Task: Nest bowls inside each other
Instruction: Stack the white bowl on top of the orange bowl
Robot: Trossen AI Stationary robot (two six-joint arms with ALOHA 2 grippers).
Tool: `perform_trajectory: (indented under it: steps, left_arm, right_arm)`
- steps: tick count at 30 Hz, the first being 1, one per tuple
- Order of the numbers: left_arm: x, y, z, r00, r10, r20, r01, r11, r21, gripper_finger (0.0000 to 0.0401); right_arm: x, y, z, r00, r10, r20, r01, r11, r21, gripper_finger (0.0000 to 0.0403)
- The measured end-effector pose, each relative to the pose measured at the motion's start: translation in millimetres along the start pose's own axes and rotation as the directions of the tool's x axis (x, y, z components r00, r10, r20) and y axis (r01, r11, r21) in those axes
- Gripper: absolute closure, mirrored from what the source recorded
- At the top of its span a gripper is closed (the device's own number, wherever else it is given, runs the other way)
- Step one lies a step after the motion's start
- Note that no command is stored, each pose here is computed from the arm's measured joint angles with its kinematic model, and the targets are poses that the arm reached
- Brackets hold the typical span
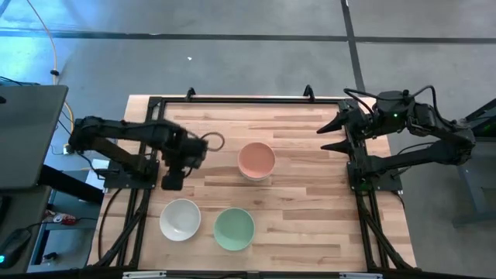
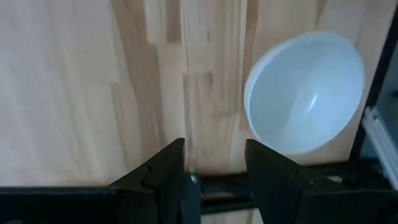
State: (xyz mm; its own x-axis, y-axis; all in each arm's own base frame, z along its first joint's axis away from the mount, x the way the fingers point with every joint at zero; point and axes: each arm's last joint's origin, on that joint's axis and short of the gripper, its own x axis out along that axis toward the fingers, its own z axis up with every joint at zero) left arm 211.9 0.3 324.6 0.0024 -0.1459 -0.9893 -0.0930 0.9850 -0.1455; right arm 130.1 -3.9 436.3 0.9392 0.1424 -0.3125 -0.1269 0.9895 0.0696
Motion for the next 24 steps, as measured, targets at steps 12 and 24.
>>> perform_trajectory:
  steps: [12,24]
  left_arm:
    - [66.5,-33.1,-5.4,0.997,-0.071,-0.029,0.072,0.997,0.021,0.0244]
    - [79.8,-46.3,0.9,0.995,0.015,0.103,-0.015,1.000,-0.008,0.0245]
  right_arm:
    - [0.1,-0.1,2.5,1.000,0.000,0.025,0.001,1.000,-0.003,0.0179]
    - [0.1,0.0,2.6,1.000,-0.001,0.026,0.000,1.000,0.012,0.0179]
